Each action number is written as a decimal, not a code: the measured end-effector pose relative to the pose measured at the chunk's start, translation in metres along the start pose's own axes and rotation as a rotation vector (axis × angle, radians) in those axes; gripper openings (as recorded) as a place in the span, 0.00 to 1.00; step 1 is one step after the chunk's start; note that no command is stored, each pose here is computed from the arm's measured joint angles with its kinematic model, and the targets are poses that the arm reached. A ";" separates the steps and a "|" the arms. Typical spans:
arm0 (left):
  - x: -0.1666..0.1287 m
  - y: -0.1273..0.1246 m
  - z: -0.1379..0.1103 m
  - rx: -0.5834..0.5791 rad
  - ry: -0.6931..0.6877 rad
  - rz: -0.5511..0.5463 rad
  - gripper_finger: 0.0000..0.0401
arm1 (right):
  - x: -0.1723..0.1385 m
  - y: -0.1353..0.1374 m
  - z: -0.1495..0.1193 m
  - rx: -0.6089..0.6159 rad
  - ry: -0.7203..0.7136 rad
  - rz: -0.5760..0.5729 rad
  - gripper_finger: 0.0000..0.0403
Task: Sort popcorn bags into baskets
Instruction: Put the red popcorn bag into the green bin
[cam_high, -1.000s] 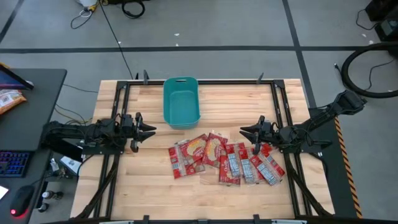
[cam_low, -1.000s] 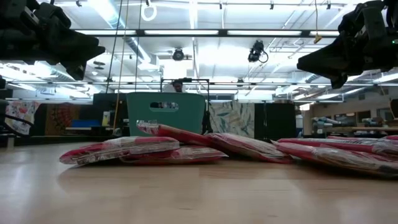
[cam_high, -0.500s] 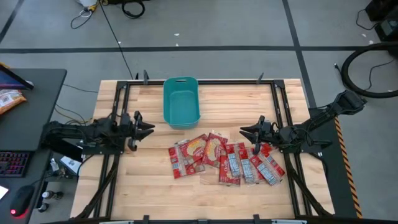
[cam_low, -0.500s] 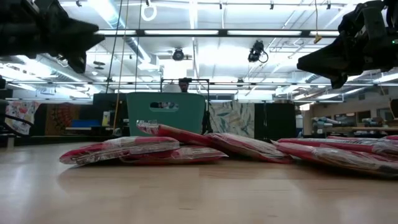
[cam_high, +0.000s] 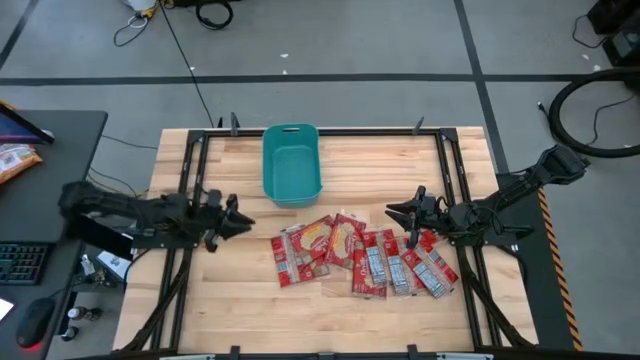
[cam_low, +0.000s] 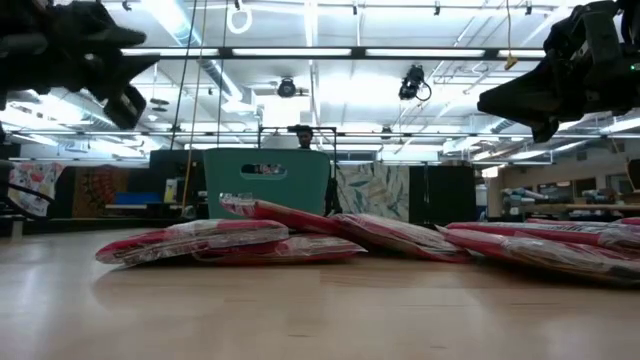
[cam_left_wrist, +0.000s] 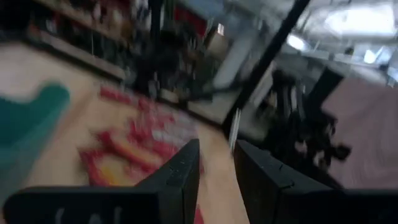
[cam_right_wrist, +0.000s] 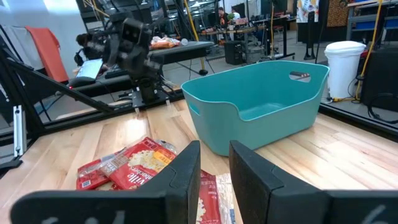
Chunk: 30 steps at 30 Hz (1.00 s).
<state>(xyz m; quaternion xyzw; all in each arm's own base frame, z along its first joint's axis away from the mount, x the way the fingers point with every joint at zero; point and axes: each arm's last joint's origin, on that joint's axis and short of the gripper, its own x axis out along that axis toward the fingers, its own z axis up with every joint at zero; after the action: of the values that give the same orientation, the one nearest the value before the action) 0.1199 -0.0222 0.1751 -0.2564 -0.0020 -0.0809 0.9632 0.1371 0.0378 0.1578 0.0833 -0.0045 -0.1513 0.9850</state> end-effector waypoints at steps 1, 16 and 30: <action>0.003 -0.003 -0.002 -0.001 0.032 0.000 0.26 | 0.000 0.000 0.000 0.000 0.000 0.000 0.22; 0.065 -0.040 -0.027 0.329 0.368 0.088 0.26 | 0.000 0.000 0.000 0.000 0.000 0.000 0.22; 0.127 -0.053 -0.037 0.722 0.671 0.246 0.37 | 0.000 0.000 0.000 0.000 0.000 0.000 0.22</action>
<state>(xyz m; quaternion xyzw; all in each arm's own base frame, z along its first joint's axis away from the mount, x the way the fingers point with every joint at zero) 0.2358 -0.1053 0.1745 0.1346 0.3097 -0.0390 0.9404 0.1371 0.0378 0.1579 0.0834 -0.0045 -0.1511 0.9850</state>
